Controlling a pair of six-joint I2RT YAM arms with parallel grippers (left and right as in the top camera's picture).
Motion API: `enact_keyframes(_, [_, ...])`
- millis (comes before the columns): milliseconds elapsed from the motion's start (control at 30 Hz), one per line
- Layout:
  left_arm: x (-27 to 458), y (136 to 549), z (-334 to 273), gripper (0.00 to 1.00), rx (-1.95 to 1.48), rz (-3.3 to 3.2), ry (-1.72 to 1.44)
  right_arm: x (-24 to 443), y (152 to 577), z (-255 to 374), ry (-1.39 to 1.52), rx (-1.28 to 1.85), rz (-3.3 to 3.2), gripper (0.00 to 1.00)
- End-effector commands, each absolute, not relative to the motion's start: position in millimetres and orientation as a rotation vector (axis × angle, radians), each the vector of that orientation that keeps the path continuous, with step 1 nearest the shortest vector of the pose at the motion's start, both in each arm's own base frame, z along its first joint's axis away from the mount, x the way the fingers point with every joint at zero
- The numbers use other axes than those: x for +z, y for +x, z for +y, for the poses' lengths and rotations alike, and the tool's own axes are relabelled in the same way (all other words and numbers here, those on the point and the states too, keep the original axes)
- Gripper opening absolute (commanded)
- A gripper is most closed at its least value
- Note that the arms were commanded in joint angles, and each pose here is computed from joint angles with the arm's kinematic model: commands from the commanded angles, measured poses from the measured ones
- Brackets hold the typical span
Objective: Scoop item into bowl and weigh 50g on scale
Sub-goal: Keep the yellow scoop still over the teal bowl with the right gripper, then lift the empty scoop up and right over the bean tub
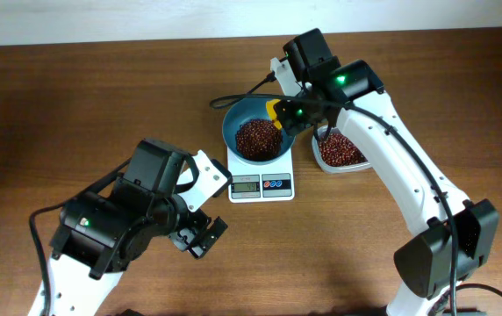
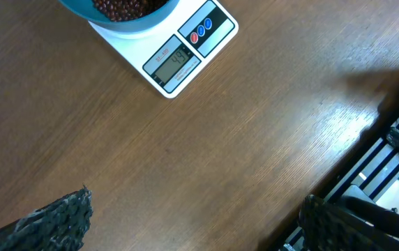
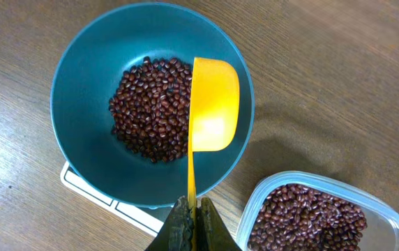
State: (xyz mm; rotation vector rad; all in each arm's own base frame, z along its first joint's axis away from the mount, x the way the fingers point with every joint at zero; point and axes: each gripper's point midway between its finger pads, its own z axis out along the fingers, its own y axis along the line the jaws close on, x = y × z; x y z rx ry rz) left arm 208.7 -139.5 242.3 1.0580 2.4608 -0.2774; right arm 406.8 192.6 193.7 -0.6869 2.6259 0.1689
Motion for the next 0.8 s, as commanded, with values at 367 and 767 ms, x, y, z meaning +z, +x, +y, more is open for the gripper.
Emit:
enact_keyframes(367, [241, 209, -139, 0.99, -0.267, 2.457, 1.075, 200, 413, 199, -0.684, 0.173, 2.594, 0.04])
enact_keyframes(767, [241, 209, -139, 0.99, -0.267, 2.457, 1.075, 207, 413, 208, -0.689, 0.267, 2.577, 0.04])
